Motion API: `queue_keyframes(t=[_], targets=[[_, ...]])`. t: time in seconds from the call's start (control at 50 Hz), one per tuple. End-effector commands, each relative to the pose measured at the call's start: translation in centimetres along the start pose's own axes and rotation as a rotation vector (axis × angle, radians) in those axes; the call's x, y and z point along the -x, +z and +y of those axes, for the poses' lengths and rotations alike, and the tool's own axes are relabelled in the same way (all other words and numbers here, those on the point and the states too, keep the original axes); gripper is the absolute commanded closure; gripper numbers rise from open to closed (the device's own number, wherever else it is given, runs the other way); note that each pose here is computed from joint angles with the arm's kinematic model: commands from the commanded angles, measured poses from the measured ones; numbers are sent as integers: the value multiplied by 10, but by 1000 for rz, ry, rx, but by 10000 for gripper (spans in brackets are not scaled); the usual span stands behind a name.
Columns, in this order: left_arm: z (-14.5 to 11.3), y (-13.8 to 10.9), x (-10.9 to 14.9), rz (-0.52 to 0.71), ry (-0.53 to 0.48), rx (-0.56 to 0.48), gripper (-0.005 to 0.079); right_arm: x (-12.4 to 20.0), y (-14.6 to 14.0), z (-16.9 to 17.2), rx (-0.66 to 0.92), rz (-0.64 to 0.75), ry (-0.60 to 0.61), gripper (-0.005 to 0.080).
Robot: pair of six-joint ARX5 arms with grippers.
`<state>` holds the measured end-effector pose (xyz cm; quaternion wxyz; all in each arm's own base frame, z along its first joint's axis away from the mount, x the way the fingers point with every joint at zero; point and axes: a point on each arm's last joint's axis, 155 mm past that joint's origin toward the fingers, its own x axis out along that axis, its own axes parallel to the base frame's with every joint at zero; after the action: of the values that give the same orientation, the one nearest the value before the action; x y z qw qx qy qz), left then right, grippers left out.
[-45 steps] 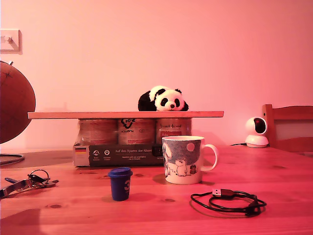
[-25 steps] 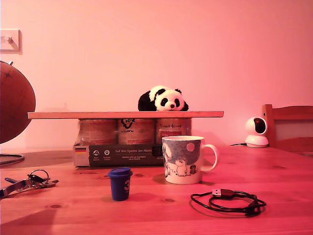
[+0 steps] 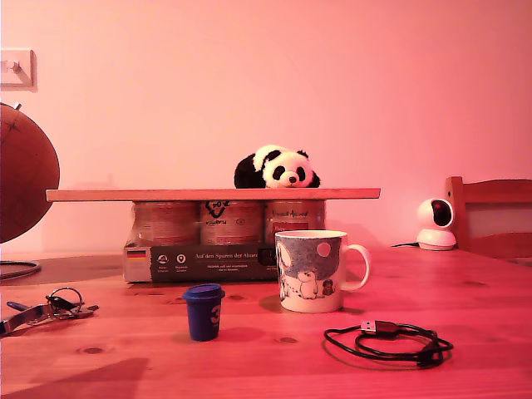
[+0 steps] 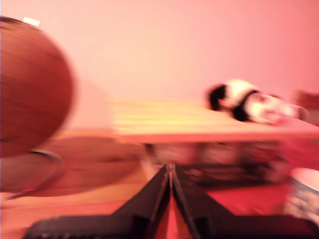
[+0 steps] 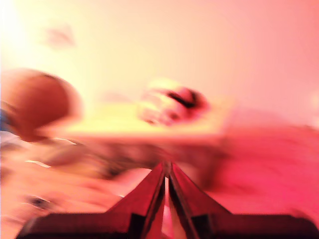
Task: Pick up the keys and place them on the shelf behind you
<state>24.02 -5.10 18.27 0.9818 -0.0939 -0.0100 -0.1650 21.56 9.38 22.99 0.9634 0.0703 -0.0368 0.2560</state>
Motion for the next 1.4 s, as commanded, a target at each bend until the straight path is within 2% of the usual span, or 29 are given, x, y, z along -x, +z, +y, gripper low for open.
queue_keyframes(t=[0.0,0.18,0.34,0.36,0.4,0.44,0.48,0.5,0.54,0.56,0.62,0.64,0.68,0.7,0.76,0.8,0.9,0.94,1.04,1.1,1.24,1.26,1.38], targets=[[-8,12,2,-21,-23,-7,766,3,19,11,-54,-14,31,764],[-16,7,3,33,-50,16,766,2,11,31,-166,156,90,764],[-23,-1,5,134,-65,25,766,-5,-6,52,-208,286,172,764],[-24,-2,5,147,-68,-4,766,-6,-7,55,-211,297,185,764],[-25,-5,5,184,-72,5,766,-8,-13,61,-216,325,211,764],[-27,-7,5,215,-83,-46,766,-9,-17,67,-216,346,237,764],[-28,-10,5,254,-86,-29,766,-11,-22,71,-213,370,253,764],[-29,-12,5,272,-94,-71,766,-11,-25,75,-212,383,269,764],[-29,-15,4,317,-98,-62,766,-12,-32,82,-202,411,295,764],[-30,-17,4,333,-110,-98,766,-12,-34,84,-194,420,304,764],[-33,-21,2,398,-125,-85,766,-13,-41,93,-169,451,347,764],[-33,-22,1,411,-139,-135,766,-13,-43,96,-165,457,358,764],[-35,-23,-2,451,-151,-133,766,-13,-47,102,-148,472,381,764],[-36,-24,-3,467,-167,-178,766,-14,-48,102,-144,476,380,764],[-36,-28,-7,522,-184,-190,766,-16,-51,105,-134,484,383,764],[-35,-31,-10,557,-205,-253,761,-18,-52,107,-128,485,383,764],[-27,-46,-19,663,-223,-322,678,-23,-54,107,-116,485,367,764],[-24,-55,-21,713,-236,-354,620,-24,-55,108,-114,487,370,764],[-20,-73,-31,809,-253,-345,423,-26,-56,110,-113,489,377,764],[-13,-82,-37,865,-234,-350,351,-27,-58,110,-114,493,376,764],[-9,-95,-56,930,-264,-432,326,-29,-62,109,-115,508,370,764],[-8,-95,-59,928,-276,-467,325,-29,-63,109,-115,511,370,764],[-2,-95,-84,915,-266,-527,292,-30,-68,109,-117,530,367,764]])
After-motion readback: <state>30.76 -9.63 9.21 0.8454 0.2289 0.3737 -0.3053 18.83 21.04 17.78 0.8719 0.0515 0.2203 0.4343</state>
